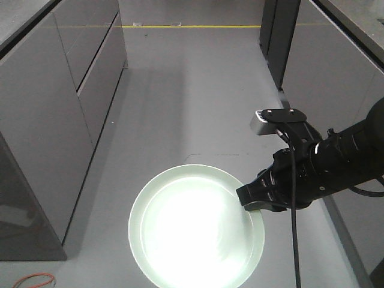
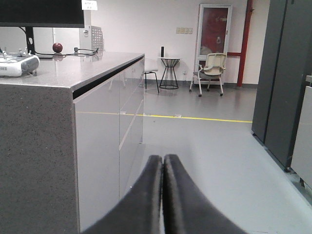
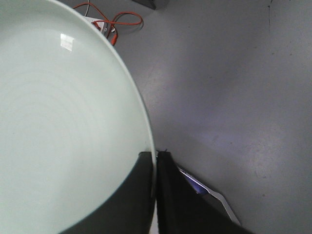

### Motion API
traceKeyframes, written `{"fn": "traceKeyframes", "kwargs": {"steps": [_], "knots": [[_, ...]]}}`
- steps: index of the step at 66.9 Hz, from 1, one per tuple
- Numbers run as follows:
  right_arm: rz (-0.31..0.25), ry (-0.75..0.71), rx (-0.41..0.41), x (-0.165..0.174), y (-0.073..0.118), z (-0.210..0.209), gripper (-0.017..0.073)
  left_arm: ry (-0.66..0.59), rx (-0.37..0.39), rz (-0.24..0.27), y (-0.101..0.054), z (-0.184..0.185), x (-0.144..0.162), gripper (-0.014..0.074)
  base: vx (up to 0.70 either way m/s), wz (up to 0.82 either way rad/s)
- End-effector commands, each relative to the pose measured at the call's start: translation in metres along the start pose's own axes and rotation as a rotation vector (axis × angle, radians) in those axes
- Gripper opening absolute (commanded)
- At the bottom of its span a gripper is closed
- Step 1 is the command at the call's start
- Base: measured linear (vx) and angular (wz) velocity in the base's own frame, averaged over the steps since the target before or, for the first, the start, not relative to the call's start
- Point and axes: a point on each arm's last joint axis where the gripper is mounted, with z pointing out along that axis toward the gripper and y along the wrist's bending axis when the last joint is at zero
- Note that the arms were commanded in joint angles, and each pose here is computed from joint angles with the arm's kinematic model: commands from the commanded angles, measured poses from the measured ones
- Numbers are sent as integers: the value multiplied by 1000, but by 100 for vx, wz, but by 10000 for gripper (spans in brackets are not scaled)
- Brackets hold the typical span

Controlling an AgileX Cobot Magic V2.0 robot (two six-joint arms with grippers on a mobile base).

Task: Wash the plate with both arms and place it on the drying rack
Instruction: 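Hold the plate in the right gripper while driving down the aisle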

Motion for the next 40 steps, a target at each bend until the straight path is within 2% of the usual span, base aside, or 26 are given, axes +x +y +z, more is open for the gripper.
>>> {"fn": "traceKeyframes", "kwargs": {"steps": [1, 40], "knots": [[-5, -84, -18, -8, 7, -15, -1, -117, 9, 0, -1, -3, -17, -6, 14, 2], [-5, -84, -18, -8, 7, -15, -1, -117, 9, 0, -1, -3, -17, -6, 14, 2]]}}
